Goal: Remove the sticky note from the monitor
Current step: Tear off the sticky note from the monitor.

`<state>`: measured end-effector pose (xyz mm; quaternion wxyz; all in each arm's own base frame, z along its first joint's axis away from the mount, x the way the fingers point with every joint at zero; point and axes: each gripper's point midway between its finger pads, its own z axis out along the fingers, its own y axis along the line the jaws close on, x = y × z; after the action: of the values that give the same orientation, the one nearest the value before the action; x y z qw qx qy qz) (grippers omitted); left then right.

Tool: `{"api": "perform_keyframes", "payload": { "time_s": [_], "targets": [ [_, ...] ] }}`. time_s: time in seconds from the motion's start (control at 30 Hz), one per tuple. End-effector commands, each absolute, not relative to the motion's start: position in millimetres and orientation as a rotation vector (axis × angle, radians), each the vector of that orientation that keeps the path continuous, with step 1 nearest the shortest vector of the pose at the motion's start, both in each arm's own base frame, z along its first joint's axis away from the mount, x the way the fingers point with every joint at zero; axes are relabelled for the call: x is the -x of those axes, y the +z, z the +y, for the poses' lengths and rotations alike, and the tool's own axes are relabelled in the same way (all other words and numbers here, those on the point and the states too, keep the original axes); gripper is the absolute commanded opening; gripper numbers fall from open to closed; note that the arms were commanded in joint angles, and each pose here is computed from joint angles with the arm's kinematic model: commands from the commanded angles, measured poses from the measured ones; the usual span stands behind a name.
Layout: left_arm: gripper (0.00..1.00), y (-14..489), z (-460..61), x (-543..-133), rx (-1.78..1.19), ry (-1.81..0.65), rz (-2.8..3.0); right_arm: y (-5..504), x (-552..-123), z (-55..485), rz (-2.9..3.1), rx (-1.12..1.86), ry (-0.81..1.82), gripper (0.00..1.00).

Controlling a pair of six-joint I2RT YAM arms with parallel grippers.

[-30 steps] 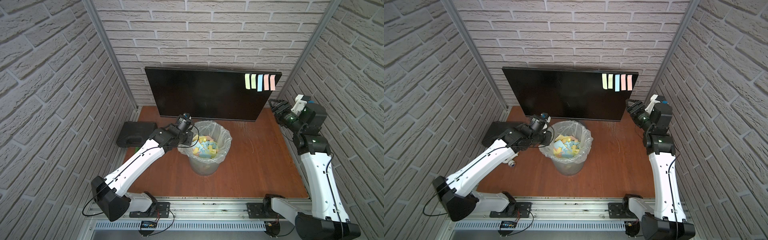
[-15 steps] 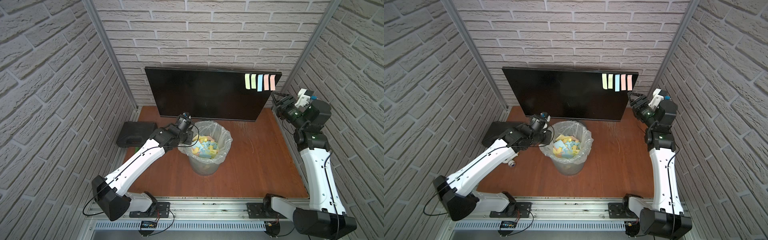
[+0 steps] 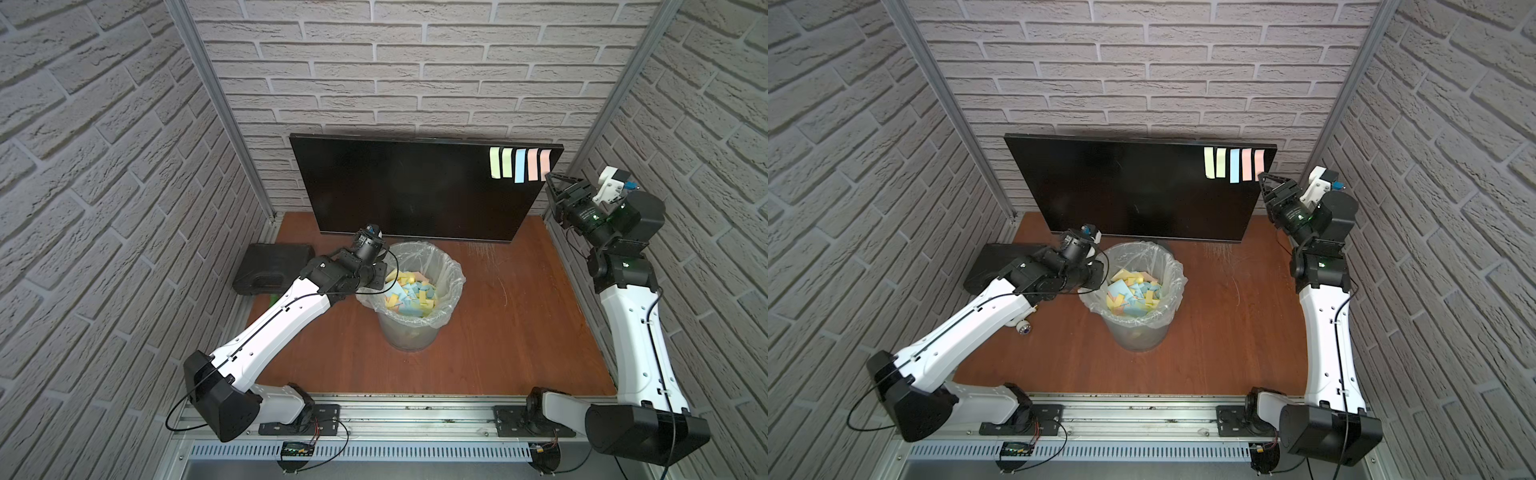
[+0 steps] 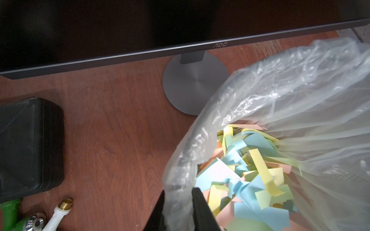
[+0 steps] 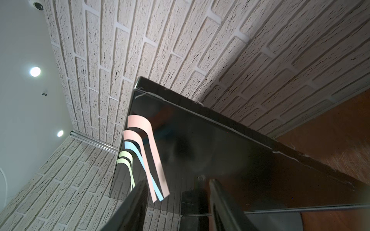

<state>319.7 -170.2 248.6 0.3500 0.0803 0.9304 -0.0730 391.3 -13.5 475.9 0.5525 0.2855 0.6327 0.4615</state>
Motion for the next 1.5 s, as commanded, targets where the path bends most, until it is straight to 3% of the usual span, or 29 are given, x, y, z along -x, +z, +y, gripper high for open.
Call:
{"api": "perform_keyframes", "payload": {
  "time_s": [0.0, 0.7, 1.07, 1.47],
  "targets": [
    [0.22, 245.8, -171.0, -319.5, -0.208, -0.188, 2.408, 507.2, -386.2, -10.2, 1.428, -0.579, 1.108, 0.52],
    [0.22, 245.8, -171.3, -318.7, -0.208, -0.194, 2.402, 508.5, -396.1, -10.0, 1.424, -0.563, 1.127, 0.35],
    [0.22, 243.1, -170.2, -318.7, -0.206, -0.186, 2.408, 511.0, -389.5, -7.8, 1.417, -0.555, 1.126, 0.03],
    [0.20, 241.0, -171.1, -320.0, -0.209, -0.182, 2.412, 525.5, -366.2, -1.8, 1.406, -0.501, 1.083, 0.03]
  ]
}}
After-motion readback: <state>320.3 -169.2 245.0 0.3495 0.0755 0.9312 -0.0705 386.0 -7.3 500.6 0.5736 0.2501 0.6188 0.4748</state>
